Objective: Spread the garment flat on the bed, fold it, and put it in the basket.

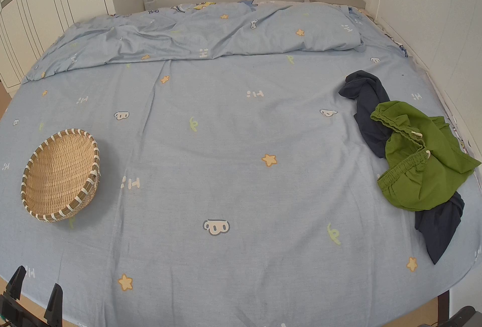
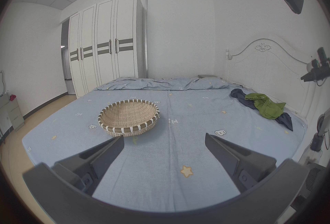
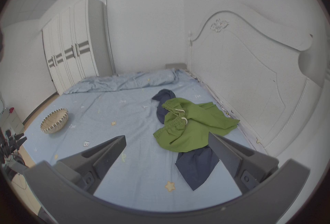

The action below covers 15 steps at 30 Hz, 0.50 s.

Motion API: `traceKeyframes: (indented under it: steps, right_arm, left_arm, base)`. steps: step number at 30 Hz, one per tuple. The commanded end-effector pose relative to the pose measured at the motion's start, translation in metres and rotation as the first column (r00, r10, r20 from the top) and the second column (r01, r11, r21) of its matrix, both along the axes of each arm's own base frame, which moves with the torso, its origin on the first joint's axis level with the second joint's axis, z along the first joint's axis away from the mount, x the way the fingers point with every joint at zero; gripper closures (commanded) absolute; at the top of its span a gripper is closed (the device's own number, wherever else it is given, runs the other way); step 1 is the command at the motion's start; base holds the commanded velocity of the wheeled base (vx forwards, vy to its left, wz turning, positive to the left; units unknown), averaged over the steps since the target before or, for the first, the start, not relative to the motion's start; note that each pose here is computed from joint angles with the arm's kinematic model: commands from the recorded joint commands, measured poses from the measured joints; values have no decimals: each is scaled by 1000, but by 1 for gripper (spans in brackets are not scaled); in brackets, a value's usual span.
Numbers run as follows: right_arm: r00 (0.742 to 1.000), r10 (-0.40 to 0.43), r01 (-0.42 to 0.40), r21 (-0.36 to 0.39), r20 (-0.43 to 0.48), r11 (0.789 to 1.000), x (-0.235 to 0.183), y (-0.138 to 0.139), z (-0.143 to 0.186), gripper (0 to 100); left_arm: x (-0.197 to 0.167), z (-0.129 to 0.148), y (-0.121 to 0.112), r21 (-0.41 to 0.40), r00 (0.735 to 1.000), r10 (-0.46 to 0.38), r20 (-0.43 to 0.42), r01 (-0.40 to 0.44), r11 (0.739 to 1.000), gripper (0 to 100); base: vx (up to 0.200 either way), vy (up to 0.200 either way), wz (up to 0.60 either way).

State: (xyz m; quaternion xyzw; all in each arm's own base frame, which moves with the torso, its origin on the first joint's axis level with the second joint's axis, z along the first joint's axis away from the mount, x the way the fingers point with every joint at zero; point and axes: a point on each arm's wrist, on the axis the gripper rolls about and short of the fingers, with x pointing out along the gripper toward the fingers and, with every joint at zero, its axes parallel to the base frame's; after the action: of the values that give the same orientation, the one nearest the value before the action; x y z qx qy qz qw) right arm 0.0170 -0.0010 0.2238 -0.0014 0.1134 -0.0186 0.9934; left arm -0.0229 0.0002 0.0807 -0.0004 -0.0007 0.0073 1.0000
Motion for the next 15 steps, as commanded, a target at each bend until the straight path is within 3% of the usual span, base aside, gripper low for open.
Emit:
traceKeyframes:
  steps: [1, 2, 4, 9, 11, 15]
  right_arm:
    - [915, -99, 81, -62, -390, 995, 172, -3, 24, 0]
    - [889, -107, 85, -70, -446, 994, 199, -4, 13, 0]
    - [874, -125, 98, -80, -469, 992, 227, -4, 2, 0]
    - [880, -149, 120, -92, -452, 988, 265, -4, -13, 0]
    - [867, -221, 177, -139, -447, 974, 297, -7, -27, 0]
    - [866, -252, 208, -148, -432, 967, 322, -12, -40, 0]
  left_arm:
    - [0, -5, 0, -1, 1000, 1, -1, -1, 1000, 0]
    - [0, -5, 0, -1, 1000, 1, -1, -1, 1000, 0]
    - [0, -5, 0, -1, 1000, -1, -1, 1, 1000, 0]
    - [0, -5, 0, -1, 1000, 1, -1, -1, 1000, 0]
    - [0, -5, 0, -1, 1000, 2, -1, -2, 1000, 0]
    - [0, -5, 0, -1, 1000, 2, -1, -2, 1000, 0]
  base:
    - [0, 0, 0]
    - [0, 0, 0]
    - [0, 0, 0]
    - [0, 0, 0]
    - [0, 0, 0]
    - [0, 0, 0]
